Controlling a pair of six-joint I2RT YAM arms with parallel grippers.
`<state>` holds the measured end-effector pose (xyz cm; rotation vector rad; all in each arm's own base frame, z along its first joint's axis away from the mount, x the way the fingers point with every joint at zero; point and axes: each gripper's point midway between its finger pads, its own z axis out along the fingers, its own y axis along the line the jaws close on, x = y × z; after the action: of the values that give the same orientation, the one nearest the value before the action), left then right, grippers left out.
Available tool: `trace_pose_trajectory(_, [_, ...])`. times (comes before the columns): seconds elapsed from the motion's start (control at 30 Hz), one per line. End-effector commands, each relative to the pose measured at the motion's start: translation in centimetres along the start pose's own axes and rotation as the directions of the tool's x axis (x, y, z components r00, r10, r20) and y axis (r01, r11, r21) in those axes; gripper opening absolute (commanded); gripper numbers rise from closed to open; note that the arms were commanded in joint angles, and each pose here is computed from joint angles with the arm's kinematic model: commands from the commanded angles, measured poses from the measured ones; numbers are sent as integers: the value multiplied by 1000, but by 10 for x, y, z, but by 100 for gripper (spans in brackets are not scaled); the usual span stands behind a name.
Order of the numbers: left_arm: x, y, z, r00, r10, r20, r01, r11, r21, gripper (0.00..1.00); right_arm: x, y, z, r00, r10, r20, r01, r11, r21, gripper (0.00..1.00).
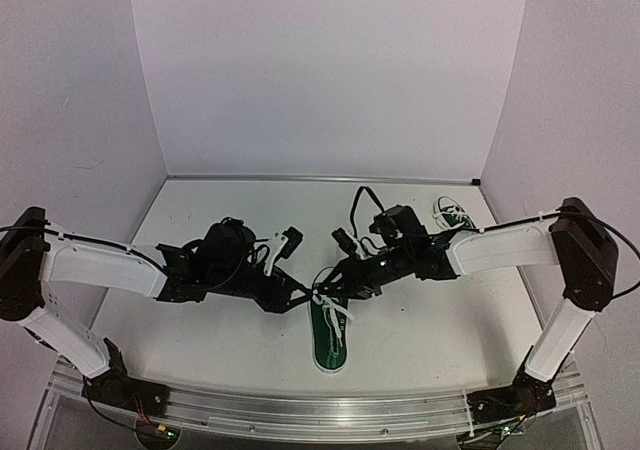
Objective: Tie the shoes
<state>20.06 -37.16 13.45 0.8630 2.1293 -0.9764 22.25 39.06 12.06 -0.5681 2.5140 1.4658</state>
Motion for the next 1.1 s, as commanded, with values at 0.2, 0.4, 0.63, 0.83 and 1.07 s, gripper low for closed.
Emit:
trace_pose_trajectory(0.2, [-19, 0, -8, 997, 13, 76, -12, 1000, -7, 54, 30, -10, -39, 999, -48, -3, 48, 983, 177, 46])
trace_pose_trajectory(0.4, [-21, 2, -9, 997, 10, 82, -8, 1000, -17, 54, 57, -17, -17, 989, -88, -120, 116, 960, 255, 39])
trace_pose_trajectory(0.63, [-19, 3, -10, 997, 8, 76, -7, 1000, -21, 54, 60, -31, -1, 983, -89, -159, 133, 946, 296, 32])
trace_pose_trajectory(0.83, [-19, 4, -10, 997, 12, 77, -10, 1000, -26, 54, 58, -33, 4, 982, -89, -167, 136, 946, 293, 20])
trace_pose_trajectory(1.07, [-18, 5, -9, 997, 12, 71, -10, 1000, -30, 54, 56, -24, 6, 983, -88, -161, 128, 958, 256, 29])
